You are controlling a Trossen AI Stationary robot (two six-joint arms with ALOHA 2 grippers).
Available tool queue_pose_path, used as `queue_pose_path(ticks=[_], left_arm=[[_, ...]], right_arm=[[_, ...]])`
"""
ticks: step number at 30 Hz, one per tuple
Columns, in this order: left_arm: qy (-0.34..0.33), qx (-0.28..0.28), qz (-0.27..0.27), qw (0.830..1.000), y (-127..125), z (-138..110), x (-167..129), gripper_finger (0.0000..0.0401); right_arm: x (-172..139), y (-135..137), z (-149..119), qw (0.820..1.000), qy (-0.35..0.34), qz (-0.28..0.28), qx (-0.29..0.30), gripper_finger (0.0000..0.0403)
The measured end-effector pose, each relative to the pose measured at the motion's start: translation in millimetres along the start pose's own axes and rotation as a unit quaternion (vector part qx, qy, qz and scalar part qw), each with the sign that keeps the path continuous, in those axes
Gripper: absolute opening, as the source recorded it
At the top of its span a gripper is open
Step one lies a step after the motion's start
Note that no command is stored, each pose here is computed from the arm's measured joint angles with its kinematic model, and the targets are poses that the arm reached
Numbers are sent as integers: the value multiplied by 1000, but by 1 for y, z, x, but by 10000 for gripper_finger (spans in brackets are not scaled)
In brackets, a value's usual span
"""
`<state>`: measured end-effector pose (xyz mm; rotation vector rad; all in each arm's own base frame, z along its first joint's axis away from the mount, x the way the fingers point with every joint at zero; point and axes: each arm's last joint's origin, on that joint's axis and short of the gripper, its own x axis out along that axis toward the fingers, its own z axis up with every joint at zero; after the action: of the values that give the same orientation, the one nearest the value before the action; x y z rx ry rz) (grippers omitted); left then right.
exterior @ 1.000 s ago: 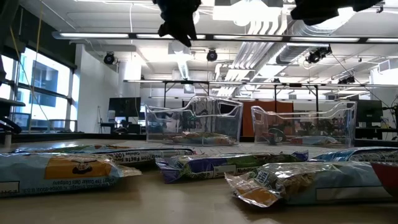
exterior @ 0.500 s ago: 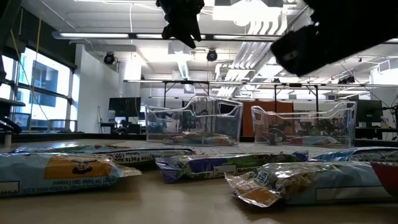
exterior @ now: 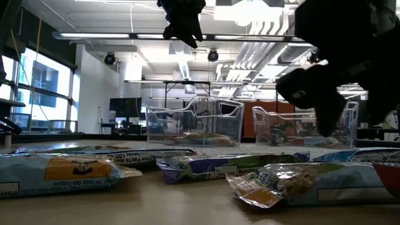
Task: Pick and place Granola Bars by type
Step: Put the blue granola bar into the bottom right transparent bin
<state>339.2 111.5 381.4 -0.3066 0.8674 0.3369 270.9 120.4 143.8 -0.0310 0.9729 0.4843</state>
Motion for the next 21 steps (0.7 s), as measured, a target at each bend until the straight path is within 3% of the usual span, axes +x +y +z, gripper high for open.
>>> queue_pose_path(ticks=[5,21], left_arm=[[0,-1,0,1000,0,0,0,168],[0,-2,0,1000,0,0,0,168]], right_arm=[[11,5,-6,1000,12,3,11,182],[3,22,3,997,60,36,-20,181]])
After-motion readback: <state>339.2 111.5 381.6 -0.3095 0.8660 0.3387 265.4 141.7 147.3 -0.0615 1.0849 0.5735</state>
